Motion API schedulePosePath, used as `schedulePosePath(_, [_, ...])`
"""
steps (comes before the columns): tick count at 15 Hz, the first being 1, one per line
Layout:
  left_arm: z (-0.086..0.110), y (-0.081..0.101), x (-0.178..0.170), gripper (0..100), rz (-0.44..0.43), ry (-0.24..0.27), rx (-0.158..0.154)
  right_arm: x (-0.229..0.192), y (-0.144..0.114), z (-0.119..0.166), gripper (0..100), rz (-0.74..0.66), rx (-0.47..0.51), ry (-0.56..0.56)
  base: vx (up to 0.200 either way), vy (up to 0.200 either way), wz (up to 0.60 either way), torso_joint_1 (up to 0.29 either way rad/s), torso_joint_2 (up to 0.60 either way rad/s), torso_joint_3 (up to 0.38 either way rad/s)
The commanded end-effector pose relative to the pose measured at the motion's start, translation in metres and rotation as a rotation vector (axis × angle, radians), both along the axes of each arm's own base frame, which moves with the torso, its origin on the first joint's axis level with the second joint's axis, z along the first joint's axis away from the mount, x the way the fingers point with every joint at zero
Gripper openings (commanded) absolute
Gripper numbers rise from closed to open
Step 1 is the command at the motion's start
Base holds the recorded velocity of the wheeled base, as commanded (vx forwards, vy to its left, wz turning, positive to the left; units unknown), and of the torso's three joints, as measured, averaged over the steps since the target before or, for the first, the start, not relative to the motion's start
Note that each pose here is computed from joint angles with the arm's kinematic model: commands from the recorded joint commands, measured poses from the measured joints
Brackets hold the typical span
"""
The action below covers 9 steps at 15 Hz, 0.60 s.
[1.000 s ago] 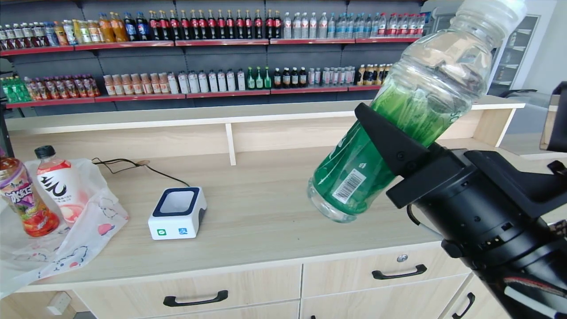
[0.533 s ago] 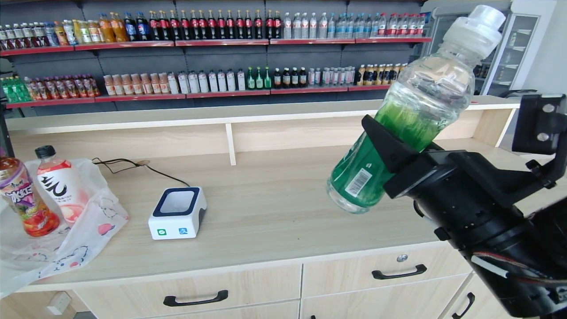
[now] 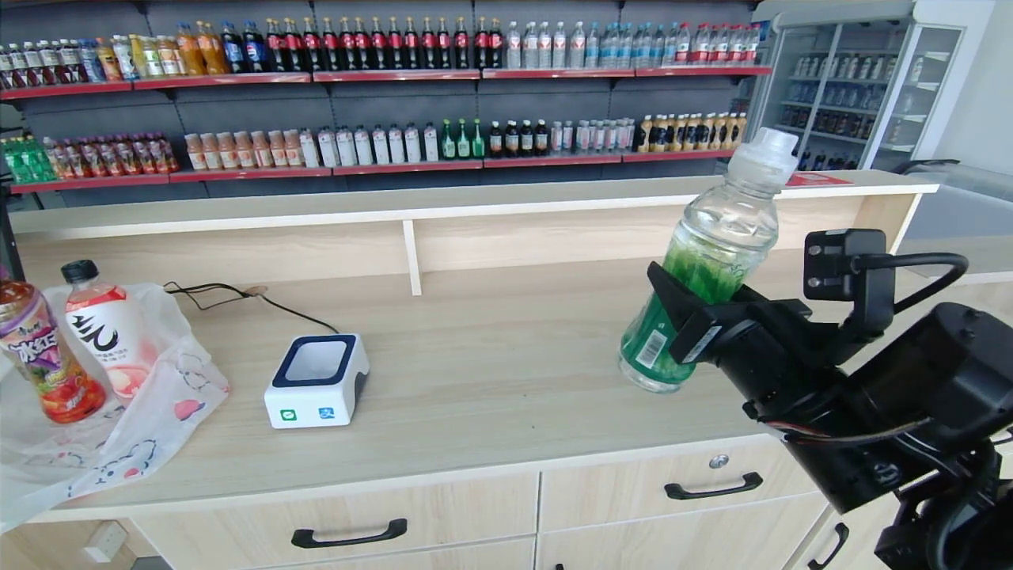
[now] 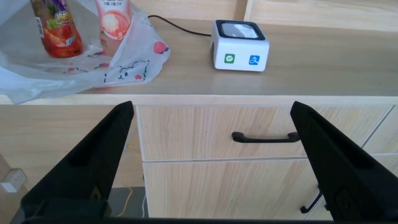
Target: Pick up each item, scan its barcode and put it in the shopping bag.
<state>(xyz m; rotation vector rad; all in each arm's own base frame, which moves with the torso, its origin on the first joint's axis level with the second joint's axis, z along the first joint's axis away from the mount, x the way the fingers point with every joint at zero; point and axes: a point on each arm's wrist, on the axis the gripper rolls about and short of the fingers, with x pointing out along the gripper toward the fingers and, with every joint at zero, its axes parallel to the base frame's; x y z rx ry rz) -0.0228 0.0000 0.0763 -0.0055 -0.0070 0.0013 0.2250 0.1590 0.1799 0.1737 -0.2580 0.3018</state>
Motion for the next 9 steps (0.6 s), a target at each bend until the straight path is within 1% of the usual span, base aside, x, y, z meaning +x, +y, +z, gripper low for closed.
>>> schedulePosePath(1, [0.0000,0.0000,0.0000,100,0.000,-0.001,-0.001,0.0103,-0.0063,-0.0061,0,-0.042,-0.012,0.016,0.000,0.000,0.00,0.000,0.00,0.000])
schedulePosePath(2, [0.0000,0.0000,0.0000,100,0.000,-0.001,-0.001,0.0129,-0.0108,-0.0083,0,-0.063,-0.021,0.023,0.000,0.000,0.00,0.000,0.00,0.000])
schedulePosePath(4, [0.0000,0.0000,0.0000,100,0.000,-0.001,-0.001,0.0126,-0.0110,-0.0098,0,-0.065,-0.025,0.028,0.000,0.000,0.00,0.000,0.00,0.000])
schedulePosePath(9, [0.0000,0.0000,0.0000,100,0.000,-0.001,-0.002,0.0103,-0.0110,-0.0123,0,-0.062,-0.034,0.038,0.000,0.200,0.00,0.004,0.00,0.000])
